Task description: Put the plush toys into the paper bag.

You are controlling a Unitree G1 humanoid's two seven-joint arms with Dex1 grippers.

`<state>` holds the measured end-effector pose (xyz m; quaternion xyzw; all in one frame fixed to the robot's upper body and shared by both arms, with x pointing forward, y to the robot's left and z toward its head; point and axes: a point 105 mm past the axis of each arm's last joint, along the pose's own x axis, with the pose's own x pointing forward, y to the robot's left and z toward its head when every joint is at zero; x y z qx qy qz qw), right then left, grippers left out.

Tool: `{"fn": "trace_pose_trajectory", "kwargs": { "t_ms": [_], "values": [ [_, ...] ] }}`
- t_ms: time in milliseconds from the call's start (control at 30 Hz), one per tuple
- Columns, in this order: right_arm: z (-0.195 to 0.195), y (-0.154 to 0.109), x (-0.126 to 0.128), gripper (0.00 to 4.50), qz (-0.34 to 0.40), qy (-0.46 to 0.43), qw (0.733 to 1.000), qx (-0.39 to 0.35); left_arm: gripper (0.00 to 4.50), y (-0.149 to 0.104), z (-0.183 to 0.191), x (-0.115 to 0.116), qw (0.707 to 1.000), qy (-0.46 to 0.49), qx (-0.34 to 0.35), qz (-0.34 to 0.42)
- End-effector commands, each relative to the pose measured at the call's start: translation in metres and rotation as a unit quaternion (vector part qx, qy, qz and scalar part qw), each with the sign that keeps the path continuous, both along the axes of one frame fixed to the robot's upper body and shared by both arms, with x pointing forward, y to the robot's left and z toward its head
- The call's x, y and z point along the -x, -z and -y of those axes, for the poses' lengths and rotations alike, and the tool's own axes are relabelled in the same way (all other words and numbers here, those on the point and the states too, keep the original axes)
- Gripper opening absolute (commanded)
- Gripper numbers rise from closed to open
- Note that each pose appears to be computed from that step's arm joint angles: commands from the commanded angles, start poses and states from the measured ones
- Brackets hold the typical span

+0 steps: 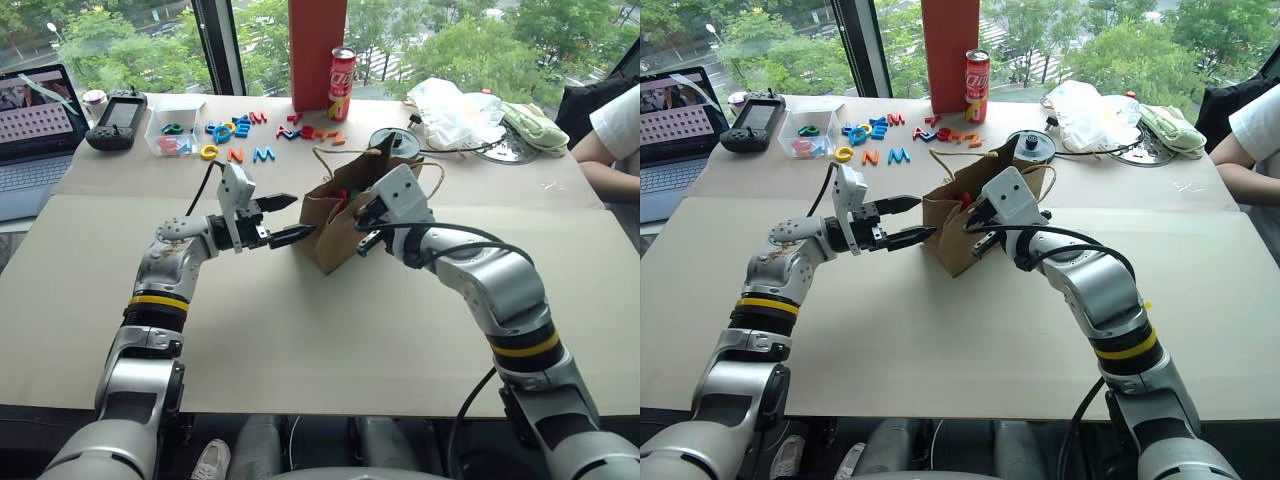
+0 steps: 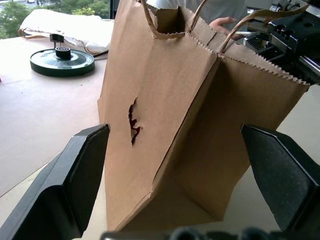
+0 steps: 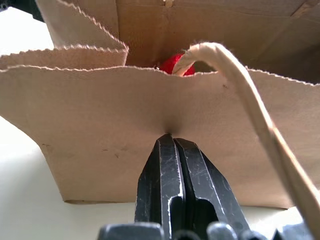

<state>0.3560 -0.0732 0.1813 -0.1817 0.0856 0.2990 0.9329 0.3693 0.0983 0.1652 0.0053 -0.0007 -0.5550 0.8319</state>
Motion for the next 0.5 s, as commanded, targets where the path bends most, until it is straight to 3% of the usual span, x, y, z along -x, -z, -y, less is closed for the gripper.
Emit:
{"fn": "trace_pose_trajectory", "kwargs": {
  "t_ms": [33, 200, 500],
  "values": [
    [-0.007, -0.019, -0.001, 0.03, 0.037, -0.005, 0.999, -0.008, 4.5, -0.007, 0.013, 0.013, 0.999, 0.03, 0.001, 0.016],
    [-0.011, -0.019, -0.003, 0.03, 0.032, -0.002, 0.999, -0.019, 4.5, -0.001, 0.019, 0.016, 1.0, 0.023, -0.006, 0.014],
    [-0.013, -0.02, -0.004, 0.03, 0.029, -0.003, 0.999, -0.025, 4.5, 0.01, 0.029, -0.011, 0.996, -0.065, -0.036, 0.044]
  ]
}}
